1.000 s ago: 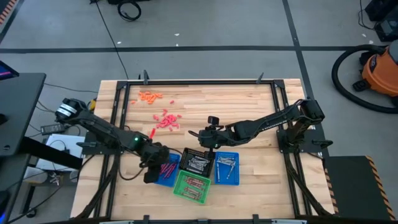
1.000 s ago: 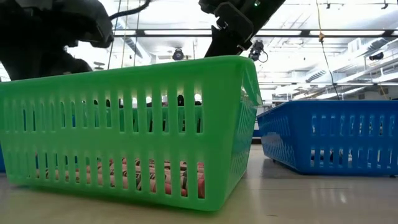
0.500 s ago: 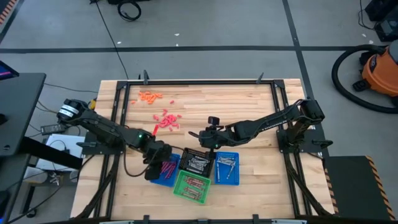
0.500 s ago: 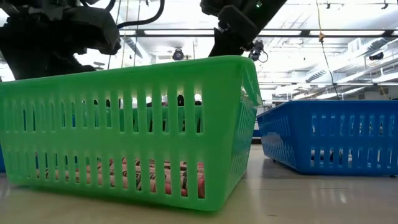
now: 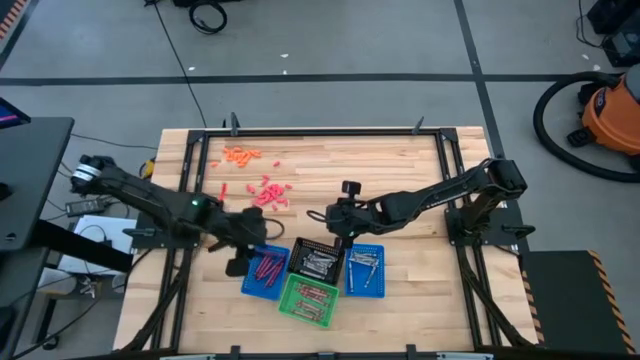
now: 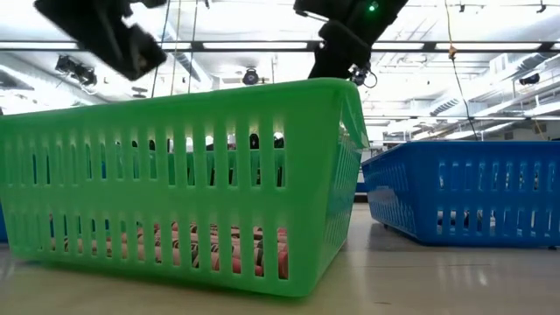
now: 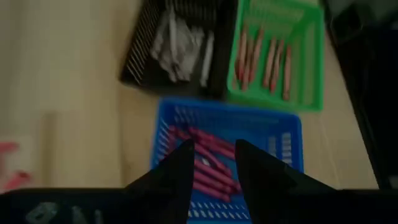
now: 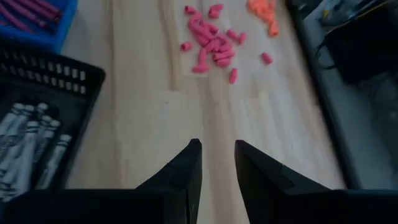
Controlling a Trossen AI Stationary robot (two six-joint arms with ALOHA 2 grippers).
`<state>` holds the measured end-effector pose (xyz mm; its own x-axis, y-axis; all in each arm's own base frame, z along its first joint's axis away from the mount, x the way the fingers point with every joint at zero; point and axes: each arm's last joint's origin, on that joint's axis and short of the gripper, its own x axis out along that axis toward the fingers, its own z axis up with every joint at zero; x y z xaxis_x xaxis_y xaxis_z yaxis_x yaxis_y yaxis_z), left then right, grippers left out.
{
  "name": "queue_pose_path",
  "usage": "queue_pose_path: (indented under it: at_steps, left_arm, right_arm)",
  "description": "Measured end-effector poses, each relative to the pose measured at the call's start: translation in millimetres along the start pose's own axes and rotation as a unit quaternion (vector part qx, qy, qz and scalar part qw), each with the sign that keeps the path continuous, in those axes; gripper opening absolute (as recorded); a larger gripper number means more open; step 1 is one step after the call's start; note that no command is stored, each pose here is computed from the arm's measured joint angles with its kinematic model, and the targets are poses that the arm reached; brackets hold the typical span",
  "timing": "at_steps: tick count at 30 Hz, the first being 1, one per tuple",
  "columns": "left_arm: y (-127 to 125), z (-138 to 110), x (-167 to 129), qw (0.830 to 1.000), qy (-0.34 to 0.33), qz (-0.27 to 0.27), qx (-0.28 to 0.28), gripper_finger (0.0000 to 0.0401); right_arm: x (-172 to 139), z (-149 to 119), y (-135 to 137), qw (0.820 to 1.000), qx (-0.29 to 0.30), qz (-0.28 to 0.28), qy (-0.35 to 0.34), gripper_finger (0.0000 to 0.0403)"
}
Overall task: Sort crayons
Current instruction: Return to Home Position
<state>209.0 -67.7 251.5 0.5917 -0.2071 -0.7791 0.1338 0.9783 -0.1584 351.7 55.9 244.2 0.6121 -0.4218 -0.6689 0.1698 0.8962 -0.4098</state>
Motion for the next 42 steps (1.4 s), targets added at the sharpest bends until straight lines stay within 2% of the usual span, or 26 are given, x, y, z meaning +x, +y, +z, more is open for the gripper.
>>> queue_pose_path:
  at_steps: [4, 7, 13, 19, 26, 33, 37, 42]
  left_arm:
    - [9.2, 1.1, -20.0, 0.998, -0.047, 0.029, 0.017, 0.0122]
    - [18.6, 2.5, -32.4, 0.995, -0.075, 0.05, 0.03, 0.0121]
    - [35.3, 11.9, -52.4, 0.982, -0.156, 0.086, 0.065, 0.0121]
    - [59.5, 17.2, -68.4, 0.963, -0.2, 0.156, 0.095, 0.0121]
    - [94.6, 20.3, -89.7, 0.932, -0.243, 0.255, 0.085, 0.0121]
    - [115.4, 11.6, -93.5, 0.919, -0.247, 0.303, 0.057, 0.0121]
    - [125.1, -3.3, -91.2, 0.901, -0.273, 0.334, 0.044, 0.0121]
    - [124.8, -21.8, -98.9, 0.868, -0.34, 0.362, 0.025, 0.0121]
  right_arm:
    - [-6.5, -11.1, -15.7, 1.0, -0.009, -0.017, 0.0, 0.0099]
    - [-17.9, -26.8, -37.4, 0.999, 0.018, -0.027, -0.012, 0.0091]
    - [-42.3, -63.3, -65.5, 0.992, 0.087, -0.016, -0.091, 0.008]
    - [-53.4, -102.7, -86.3, 0.98, 0.114, -0.048, -0.155, 0.008]
    - [-65.2, -133.1, -114.4, 0.948, 0.126, -0.059, -0.285, 0.0079]
    - [-71.3, -169.2, -128.1, 0.906, 0.177, -0.092, -0.374, 0.0079]
    - [-72.6, -183.5, -131.4, 0.894, 0.185, -0.105, -0.395, 0.0079]
    - [-79.9, -194.4, -137.9, 0.884, 0.202, -0.134, -0.399, 0.0079]
